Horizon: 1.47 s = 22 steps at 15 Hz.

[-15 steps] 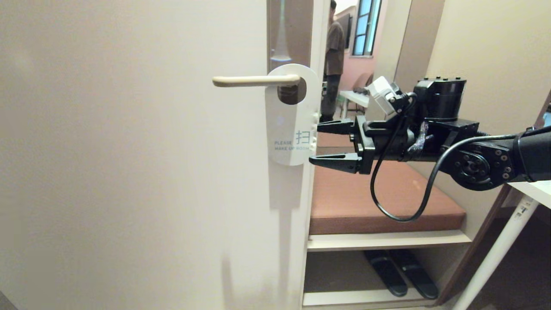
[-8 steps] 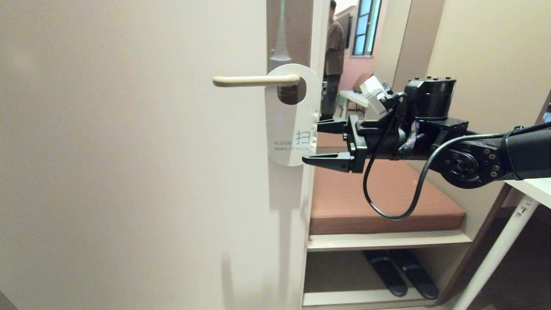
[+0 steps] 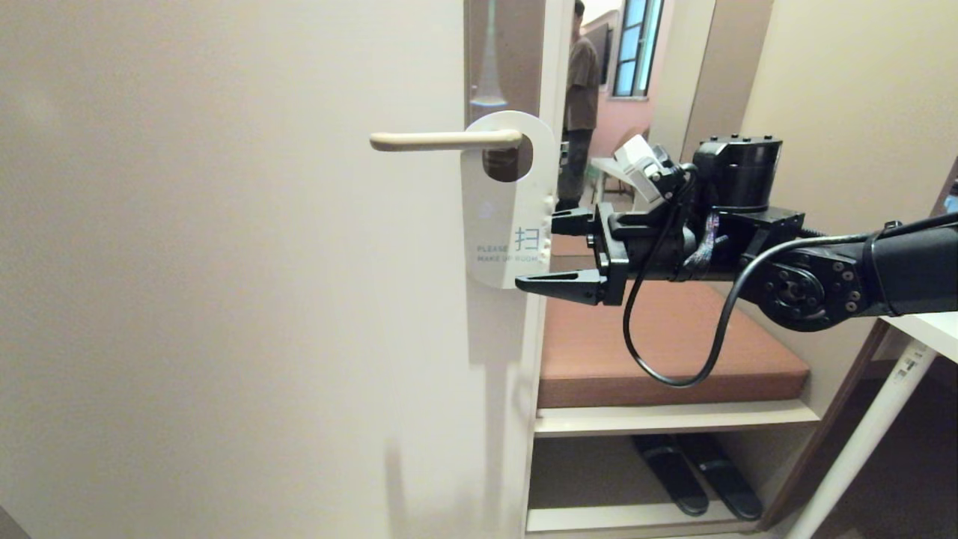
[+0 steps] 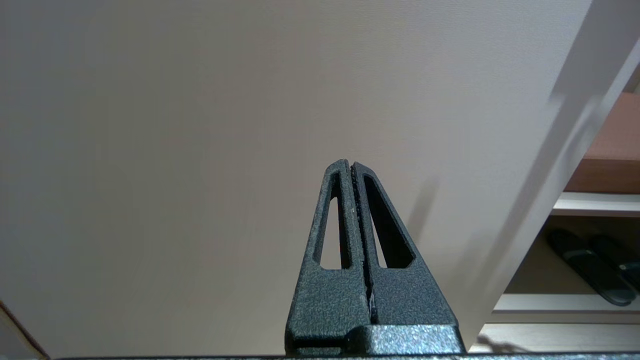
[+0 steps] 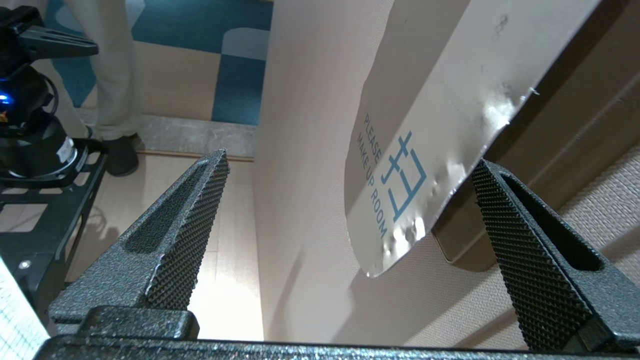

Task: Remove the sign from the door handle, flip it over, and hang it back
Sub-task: Take down the sign

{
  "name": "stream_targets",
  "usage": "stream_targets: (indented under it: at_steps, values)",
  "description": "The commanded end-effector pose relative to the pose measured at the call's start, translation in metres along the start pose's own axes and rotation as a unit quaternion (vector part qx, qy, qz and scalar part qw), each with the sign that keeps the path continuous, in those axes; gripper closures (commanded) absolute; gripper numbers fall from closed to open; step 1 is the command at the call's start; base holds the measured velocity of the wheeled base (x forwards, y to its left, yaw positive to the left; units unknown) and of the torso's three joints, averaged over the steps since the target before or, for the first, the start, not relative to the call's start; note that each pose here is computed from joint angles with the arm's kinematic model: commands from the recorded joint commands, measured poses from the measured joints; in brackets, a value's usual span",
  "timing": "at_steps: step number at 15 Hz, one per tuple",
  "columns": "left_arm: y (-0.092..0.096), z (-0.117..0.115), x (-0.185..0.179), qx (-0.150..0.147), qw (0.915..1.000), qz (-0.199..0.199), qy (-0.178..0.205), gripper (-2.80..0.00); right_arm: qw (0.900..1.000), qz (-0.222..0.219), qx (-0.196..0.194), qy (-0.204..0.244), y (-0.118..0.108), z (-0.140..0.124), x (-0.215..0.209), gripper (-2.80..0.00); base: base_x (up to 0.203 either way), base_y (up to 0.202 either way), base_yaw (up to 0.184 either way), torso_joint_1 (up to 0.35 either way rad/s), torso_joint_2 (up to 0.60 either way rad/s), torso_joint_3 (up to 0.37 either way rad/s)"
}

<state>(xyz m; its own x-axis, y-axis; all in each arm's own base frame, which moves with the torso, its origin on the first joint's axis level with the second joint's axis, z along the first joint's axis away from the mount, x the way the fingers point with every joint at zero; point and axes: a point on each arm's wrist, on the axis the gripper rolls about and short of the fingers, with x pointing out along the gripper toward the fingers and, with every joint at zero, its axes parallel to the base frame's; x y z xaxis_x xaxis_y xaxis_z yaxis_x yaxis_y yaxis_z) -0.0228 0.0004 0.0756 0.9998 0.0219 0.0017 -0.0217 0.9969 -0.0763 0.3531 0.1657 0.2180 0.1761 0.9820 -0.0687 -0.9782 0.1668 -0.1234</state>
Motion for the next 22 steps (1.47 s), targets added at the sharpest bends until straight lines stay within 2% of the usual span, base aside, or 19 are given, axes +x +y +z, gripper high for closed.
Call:
stream_targets:
  at_steps: [1,8,22]
  values:
    - [0.0,0.0,0.0,0.0,1.0,0.001,0.0,0.0,1.0,0.002,-0.003,-0.002,0.002,0.002,0.003,-2.8,0.0,0.0,0.0,0.0,0.0,0.0]
    - [0.0,0.0,0.0,0.0,1.0,0.001,0.0,0.0,1.0,-0.01,-0.007,-0.001,-0.001,0.002,0.01,-2.8,0.0,0.0,0.0,0.0,0.0,0.0]
    - [0.0,0.0,0.0,0.0,1.0,0.001,0.0,0.0,1.0,-0.007,-0.015,-0.006,-0.004,0.004,0.019,-2.8,0.0,0.0,0.0,0.0,0.0,0.0]
